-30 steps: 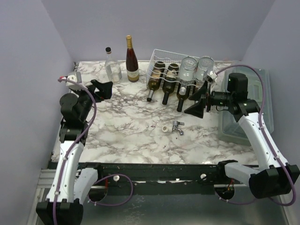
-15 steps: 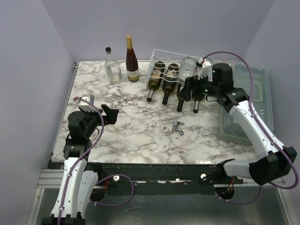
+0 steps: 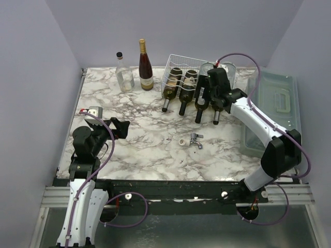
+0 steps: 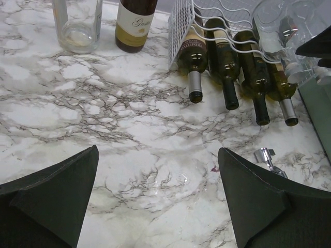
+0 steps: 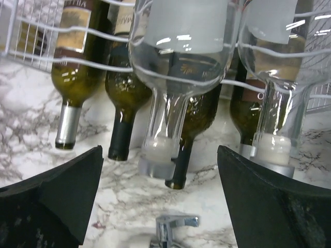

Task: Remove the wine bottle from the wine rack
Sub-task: Pick up the wine bottle from the wine rack.

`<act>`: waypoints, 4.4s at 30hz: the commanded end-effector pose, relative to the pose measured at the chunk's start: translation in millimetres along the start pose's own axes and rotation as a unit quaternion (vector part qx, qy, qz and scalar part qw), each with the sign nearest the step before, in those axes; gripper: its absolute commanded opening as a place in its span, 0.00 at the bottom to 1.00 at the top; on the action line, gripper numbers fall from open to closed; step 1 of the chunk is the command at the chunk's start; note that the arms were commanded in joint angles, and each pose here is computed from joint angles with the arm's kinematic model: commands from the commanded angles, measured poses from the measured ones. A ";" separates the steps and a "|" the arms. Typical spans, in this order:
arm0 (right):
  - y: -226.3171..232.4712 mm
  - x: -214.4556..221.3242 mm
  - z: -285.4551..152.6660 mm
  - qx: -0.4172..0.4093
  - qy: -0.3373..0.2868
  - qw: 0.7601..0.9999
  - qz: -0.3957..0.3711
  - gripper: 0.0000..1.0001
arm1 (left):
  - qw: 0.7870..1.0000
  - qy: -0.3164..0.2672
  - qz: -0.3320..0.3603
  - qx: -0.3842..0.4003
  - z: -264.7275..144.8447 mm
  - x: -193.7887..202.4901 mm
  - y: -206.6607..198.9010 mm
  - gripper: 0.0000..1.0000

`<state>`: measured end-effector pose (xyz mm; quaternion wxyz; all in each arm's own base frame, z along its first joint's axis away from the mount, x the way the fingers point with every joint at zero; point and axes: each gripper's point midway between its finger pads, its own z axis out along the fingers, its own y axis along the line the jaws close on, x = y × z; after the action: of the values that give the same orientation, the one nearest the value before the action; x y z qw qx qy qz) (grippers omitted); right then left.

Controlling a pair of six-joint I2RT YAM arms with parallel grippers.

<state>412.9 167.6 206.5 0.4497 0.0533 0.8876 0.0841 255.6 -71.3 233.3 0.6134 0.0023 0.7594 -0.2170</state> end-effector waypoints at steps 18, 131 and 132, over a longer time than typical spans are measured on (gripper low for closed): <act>-8.8 -14.9 73.9 0.101 -0.025 0.992 0.077 0.84 | 1.000 -0.012 0.013 -0.006 -3.5 -5.3 2.0 0.99; 107.2 7.4 -144.5 -0.403 0.015 0.818 -0.409 0.00 | 0.992 -0.101 0.075 0.023 -24.3 -29.9 -12.4 0.99; 109.9 12.0 -143.6 -0.410 0.024 0.808 -0.423 0.00 | 0.991 -0.105 0.075 0.019 -25.1 -30.7 -11.2 0.99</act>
<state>293.2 229.0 254.5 0.3446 -0.4110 0.8167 0.2130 234.2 -76.6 266.6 0.6855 0.0636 0.6939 -0.2113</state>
